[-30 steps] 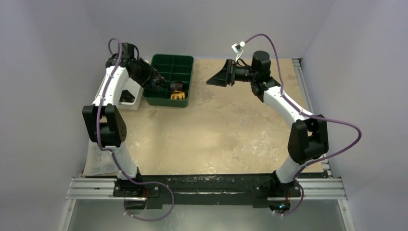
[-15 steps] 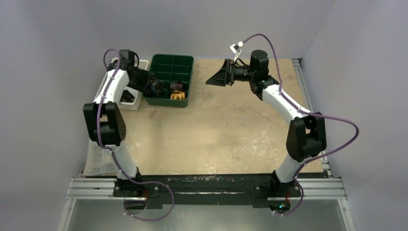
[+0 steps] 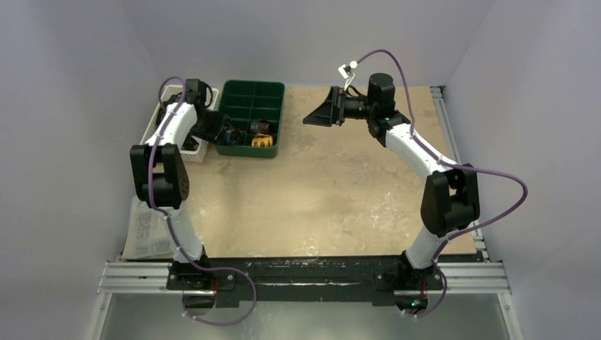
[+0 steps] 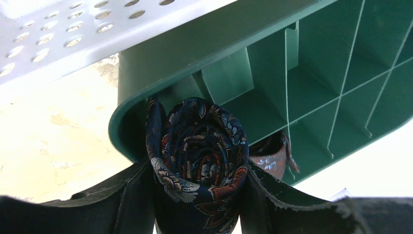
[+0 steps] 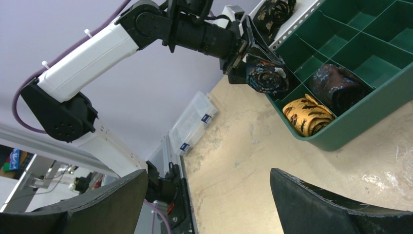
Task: Roll the ties
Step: Place the tie in the storage box.
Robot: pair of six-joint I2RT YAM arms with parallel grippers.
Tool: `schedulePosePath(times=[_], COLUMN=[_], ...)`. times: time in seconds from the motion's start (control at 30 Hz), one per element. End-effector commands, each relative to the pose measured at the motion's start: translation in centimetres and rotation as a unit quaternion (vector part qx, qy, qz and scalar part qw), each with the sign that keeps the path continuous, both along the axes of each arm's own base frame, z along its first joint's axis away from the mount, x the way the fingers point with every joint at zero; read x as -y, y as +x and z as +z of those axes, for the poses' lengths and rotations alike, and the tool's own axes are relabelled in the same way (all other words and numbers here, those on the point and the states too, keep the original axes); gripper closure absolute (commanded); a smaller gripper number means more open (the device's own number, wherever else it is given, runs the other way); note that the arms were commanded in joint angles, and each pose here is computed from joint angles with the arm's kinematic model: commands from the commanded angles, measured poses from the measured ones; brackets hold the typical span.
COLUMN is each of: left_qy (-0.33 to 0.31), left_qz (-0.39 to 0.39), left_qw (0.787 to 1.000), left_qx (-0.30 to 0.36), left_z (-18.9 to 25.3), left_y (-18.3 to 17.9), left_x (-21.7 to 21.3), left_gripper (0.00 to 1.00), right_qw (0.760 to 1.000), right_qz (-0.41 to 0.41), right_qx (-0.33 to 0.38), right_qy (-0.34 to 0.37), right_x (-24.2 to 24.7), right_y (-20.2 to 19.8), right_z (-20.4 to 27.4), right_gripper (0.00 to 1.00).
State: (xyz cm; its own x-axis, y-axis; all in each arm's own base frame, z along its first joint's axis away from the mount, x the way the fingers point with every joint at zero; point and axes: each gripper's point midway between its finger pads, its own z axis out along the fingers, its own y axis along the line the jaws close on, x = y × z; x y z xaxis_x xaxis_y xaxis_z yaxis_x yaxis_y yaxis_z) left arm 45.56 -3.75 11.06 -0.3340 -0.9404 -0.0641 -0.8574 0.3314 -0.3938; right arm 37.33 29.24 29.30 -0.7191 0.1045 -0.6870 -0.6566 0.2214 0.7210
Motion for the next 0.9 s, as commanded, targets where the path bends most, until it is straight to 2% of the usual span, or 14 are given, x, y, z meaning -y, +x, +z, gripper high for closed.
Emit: schedulePosePath(times=[0.0,0.27,0.3,0.53,0.67,0.87], left_qy=[0.035,0.075,0.079,0.087,0.077,0.068], left_qz=[0.010,0.017,0.007,0.006,0.004,-0.012], left_qw=[0.999,0.996,0.995,0.994,0.995,0.997], left_qx=[-0.026,-0.051,-0.052,-0.062,-0.063,-0.045], left_z=[-0.9,-2.4,-2.5,-3.4,-3.7,-2.9], left_y=[-0.3,-0.4,-0.5,-0.5,-0.5,0.0], left_x=[-0.4,-1.6,-0.7,-0.8,-0.4,-0.1], left_gripper=[1.00,1.00,0.99,0.76,0.59,0.47], right_qw=[0.999,0.999,0.999,1.000,1.000,1.000], right_qz=[0.003,0.000,0.001,-0.002,-0.003,-0.006], right_qx=[0.033,0.033,0.034,0.031,0.030,0.028], right_qy=[0.007,0.004,0.005,0.005,0.005,0.002], right_x=[-0.1,0.1,0.0,0.2,0.2,0.2], right_y=[0.5,0.6,0.7,1.1,1.4,1.5], right_z=[1.7,1.6,1.6,1.5,1.5,1.2], right_gripper=[0.01,0.01,0.01,0.01,0.01,0.01])
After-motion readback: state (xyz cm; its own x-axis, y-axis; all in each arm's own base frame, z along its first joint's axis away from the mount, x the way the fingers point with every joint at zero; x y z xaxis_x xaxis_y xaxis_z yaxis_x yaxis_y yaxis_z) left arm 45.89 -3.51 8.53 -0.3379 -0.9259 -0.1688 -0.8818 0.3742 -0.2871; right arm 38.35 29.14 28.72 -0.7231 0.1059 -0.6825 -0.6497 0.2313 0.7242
